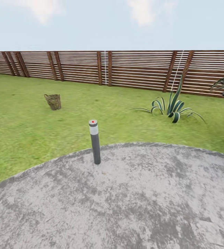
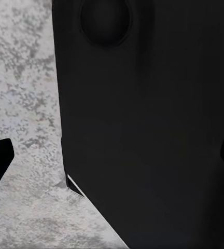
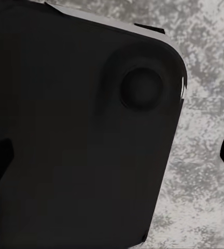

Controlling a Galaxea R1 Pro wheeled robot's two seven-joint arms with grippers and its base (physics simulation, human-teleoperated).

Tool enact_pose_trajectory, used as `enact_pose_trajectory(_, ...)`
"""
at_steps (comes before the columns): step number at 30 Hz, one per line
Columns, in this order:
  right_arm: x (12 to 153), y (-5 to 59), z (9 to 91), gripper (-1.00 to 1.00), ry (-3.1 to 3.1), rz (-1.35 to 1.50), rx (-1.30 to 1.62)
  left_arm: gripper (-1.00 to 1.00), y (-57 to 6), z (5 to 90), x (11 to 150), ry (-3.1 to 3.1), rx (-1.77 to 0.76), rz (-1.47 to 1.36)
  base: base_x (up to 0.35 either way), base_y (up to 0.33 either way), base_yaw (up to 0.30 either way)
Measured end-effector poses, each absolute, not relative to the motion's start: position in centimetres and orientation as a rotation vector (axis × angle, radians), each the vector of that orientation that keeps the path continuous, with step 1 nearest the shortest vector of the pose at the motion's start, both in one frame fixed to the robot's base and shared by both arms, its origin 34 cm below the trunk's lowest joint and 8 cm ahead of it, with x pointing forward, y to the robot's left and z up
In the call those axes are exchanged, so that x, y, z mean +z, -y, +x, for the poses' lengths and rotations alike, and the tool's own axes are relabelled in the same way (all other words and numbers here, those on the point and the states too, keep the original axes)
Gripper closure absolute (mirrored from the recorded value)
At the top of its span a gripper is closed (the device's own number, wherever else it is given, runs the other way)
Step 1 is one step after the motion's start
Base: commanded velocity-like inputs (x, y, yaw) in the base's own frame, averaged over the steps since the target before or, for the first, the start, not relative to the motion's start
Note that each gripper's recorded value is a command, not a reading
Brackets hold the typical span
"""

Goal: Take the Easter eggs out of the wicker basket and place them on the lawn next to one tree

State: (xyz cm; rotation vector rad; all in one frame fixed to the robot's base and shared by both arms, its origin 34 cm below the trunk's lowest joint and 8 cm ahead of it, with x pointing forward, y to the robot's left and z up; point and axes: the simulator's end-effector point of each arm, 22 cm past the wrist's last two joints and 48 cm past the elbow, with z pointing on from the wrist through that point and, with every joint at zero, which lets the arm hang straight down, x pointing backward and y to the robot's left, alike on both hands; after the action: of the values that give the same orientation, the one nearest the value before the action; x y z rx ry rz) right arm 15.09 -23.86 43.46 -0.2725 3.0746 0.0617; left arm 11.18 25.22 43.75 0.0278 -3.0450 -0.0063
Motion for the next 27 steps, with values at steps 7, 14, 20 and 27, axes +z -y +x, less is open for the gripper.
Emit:
enact_pose_trajectory(7,43.47,23.86,15.08,-1.00,-3.075,-0.273,0.062,-1.00,-25.20,11.18,43.75,3.045,-0.005,0.028,0.339,0.000,0.292)
enact_pose_trajectory(14,43.47,23.86,15.06,-1.00,-3.075,-0.272,0.062,-1.00,-25.31,11.20,43.75,3.045,-0.008,0.028,0.339,0.000,0.292)
enact_pose_trajectory(20,43.45,23.87,15.08,-1.00,-3.075,-0.272,0.062,-1.00,-25.41,11.19,43.74,3.045,-0.009,0.027,0.147,0.000,0.293)
enact_pose_trajectory(27,43.45,23.87,15.08,-1.00,-3.076,-0.272,0.062,-1.00,-25.44,11.20,43.74,3.045,-0.011,0.028,0.006,0.000,0.293)
